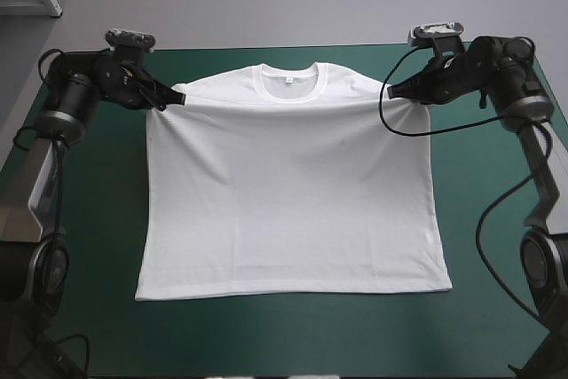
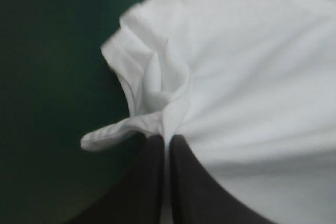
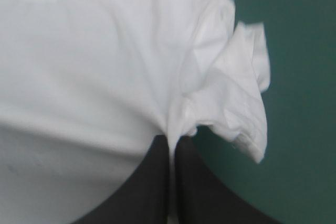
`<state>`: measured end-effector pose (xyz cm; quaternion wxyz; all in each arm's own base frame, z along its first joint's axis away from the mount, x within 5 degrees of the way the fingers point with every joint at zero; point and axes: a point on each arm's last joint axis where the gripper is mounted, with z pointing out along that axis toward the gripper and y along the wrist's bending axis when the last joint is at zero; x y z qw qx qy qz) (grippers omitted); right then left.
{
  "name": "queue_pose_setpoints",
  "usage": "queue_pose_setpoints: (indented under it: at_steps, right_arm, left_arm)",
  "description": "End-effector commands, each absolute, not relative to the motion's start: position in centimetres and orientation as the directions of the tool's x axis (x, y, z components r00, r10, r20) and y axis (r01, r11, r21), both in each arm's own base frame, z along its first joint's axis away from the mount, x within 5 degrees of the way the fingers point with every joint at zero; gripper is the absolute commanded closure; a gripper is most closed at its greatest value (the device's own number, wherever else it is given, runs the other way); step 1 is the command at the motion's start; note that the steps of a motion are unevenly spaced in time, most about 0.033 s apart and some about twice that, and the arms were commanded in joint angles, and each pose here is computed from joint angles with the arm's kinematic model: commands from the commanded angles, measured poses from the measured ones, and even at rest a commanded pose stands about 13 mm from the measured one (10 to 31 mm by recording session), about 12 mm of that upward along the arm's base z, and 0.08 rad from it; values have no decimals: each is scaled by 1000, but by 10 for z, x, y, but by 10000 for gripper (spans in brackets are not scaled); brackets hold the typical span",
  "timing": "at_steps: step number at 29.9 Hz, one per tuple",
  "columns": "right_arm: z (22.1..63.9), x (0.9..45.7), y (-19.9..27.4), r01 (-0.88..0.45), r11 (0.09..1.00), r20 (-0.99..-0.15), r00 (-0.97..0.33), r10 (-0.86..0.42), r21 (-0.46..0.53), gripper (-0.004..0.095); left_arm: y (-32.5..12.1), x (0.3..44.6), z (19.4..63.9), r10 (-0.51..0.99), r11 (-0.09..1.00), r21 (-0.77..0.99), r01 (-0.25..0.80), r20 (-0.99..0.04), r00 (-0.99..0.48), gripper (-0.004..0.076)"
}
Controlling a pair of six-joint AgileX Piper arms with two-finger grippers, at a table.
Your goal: Fold the cloth
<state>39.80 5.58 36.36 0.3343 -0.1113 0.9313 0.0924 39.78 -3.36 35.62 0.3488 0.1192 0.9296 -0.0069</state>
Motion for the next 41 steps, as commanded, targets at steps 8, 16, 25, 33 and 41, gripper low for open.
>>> queue_pose_setpoints:
  at_steps: [8,16,25,33,41]
  right_arm:
    - [517,312,51,-311,950,-925,-367,-98,23,925]
    - [560,294,49,-306,952,-979,-192,-67,-5,925]
    - [545,357,50,-237,971,-1000,-4,-18,-17,925]
    - [553,407,49,-195,981,-981,190,21,-17,925]
    - [530,417,39,-244,970,-995,-97,-12,12,925]
  left_arm:
    - [-28,322,525,199,974,146,174,-918,-343,703]
    - [-27,307,557,191,975,159,159,-957,-219,703]
    - [-29,348,554,170,980,165,116,-985,-33,703]
    - [-32,399,531,167,981,173,87,-983,73,703]
    - [-33,406,525,229,968,221,121,-972,-57,703]
